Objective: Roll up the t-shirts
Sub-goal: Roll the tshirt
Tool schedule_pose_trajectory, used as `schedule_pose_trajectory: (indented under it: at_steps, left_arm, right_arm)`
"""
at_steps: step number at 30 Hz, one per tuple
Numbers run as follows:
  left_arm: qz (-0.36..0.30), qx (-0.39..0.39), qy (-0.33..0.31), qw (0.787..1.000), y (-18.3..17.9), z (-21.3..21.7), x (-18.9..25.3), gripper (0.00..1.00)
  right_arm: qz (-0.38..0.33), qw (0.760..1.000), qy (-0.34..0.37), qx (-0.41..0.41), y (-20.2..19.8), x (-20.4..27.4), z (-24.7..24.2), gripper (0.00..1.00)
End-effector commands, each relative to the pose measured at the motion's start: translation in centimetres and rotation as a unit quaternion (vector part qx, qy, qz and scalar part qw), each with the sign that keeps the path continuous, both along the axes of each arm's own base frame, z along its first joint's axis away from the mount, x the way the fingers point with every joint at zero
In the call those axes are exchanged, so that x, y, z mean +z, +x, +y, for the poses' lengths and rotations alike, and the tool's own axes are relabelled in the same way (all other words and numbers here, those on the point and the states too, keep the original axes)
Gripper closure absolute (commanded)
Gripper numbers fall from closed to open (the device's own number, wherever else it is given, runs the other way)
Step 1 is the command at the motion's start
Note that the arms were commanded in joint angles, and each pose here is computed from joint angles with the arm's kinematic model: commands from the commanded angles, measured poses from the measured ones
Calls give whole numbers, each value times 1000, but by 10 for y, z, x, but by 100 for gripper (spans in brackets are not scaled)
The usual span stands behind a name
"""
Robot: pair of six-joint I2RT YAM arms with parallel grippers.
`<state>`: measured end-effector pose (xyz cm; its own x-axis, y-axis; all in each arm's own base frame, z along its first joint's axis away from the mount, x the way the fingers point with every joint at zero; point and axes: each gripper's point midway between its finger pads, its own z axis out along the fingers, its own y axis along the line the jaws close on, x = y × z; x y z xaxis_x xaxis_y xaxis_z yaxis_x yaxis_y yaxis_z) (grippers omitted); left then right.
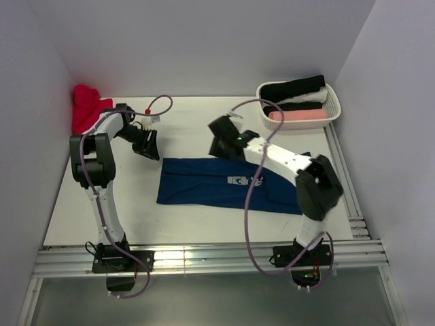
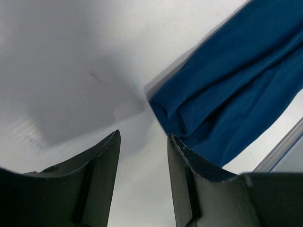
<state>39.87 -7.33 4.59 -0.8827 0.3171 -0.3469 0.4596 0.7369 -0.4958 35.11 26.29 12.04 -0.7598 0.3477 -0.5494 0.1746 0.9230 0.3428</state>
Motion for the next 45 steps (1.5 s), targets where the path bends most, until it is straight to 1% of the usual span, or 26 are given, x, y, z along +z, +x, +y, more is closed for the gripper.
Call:
schedule_pose_trajectory:
  at_steps: [1,2,4,7,11,14,18,19,20,24,32,35,36,38,39,41,44,45]
  left_arm:
    - [-11,5,-37,999,17,-18,15,50]
    - [-5,4,-44,999,16,-21,15,50]
    - [2,3,-59,998,17,-27,14,49]
    - [9,8,-57,998,17,-31,8,49]
    - [23,18,-53,998,16,-31,-3,50]
    - [37,19,-61,997,13,-33,-9,50]
    - [42,21,-62,997,11,-33,-13,52]
    - [42,8,-61,997,9,-45,-14,52]
    - [44,8,-61,997,8,-45,-14,53]
    - [45,9,-61,997,10,-47,-16,57]
    - [50,11,-61,997,11,-54,-20,73]
    - [46,17,-60,997,14,-55,-19,80]
    - [44,17,-60,997,15,-55,-19,81]
    - [43,21,-60,997,16,-55,-17,85]
    - [41,22,-60,997,17,-55,-17,87]
    - [40,23,-60,997,17,-55,-15,88]
    - [35,27,-57,997,19,-54,-14,92]
    - [33,28,-57,997,20,-54,-13,94]
  right_arm:
    - [-38,997,52,41,22,22,72,58]
    - [-39,997,54,49,34,18,93,58]
    - [-43,995,55,76,34,14,122,58]
    - [-39,990,79,106,44,-4,163,58]
    - [-41,986,97,131,47,-21,192,58]
    - [-45,982,110,149,45,-34,210,56]
    - [-53,979,108,165,44,-43,226,54]
    - [-56,979,104,167,44,-46,230,53]
    - [-56,979,101,168,42,-47,232,53]
    - [-49,980,90,173,39,-55,233,52]
    - [-41,979,87,179,25,-59,227,53]
    - [-35,979,83,184,21,-62,227,58]
    - [-37,978,83,185,20,-61,228,62]
    - [-36,978,84,187,17,-60,228,66]
    - [-38,978,85,186,17,-58,227,72]
    - [-39,977,84,190,15,-56,227,75]
    - [-45,977,82,190,13,-48,226,83]
    - [-49,977,84,190,12,-42,226,85]
